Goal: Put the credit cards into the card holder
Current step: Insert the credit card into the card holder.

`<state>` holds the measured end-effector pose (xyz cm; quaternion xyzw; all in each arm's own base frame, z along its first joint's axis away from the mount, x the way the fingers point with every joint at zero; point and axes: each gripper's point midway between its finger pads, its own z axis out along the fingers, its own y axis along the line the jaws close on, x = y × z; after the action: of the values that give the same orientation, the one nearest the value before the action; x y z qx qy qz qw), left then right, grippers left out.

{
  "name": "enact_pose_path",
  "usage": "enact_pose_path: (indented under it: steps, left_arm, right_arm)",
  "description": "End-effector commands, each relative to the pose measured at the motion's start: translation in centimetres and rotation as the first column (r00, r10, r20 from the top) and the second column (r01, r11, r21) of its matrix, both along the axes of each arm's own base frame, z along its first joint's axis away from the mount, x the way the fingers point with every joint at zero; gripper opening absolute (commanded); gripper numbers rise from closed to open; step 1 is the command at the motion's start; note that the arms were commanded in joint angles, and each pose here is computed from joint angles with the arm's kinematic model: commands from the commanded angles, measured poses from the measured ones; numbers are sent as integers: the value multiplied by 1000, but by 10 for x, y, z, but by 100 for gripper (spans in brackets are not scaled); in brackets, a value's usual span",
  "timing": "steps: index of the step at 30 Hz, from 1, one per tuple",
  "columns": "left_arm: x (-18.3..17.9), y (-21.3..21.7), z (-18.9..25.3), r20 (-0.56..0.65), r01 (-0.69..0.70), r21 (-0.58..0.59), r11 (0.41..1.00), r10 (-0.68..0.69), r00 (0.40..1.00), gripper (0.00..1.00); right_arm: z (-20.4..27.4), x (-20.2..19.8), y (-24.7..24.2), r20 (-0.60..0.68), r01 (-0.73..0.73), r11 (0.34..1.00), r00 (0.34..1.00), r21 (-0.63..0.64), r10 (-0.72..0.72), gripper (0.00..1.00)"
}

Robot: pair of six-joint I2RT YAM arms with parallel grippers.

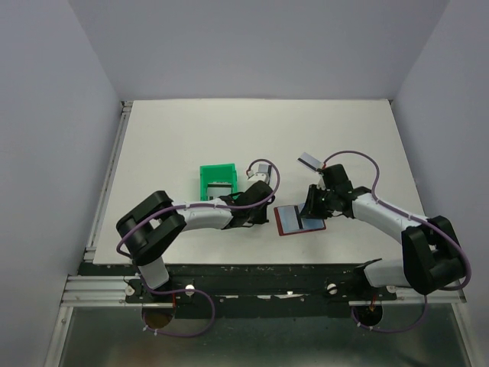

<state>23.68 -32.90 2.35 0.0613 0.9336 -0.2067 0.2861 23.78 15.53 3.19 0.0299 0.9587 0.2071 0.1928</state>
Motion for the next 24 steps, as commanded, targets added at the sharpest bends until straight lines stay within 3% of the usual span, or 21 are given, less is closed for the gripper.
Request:
enact_pose_path:
  steps: [1, 13, 24]
  left_arm:
    - [-14, -1, -18, -68, 57, 33, 998, -54, 996, 10]
    - [-30, -21, -25, -102, 100, -1, 995, -99, 990, 10]
    - [-33, -24, -26, -106, 110, -4, 994, -109, 988, 10]
  right_arm:
    - [7, 10, 1, 29, 1, 1000, 1000, -15, -1, 34]
    - [-7, 5, 8, -21, -12, 1000, 1000, 9, 13, 33]
    - [-6, -3, 36, -45, -65, 984, 996, 166, 73, 31]
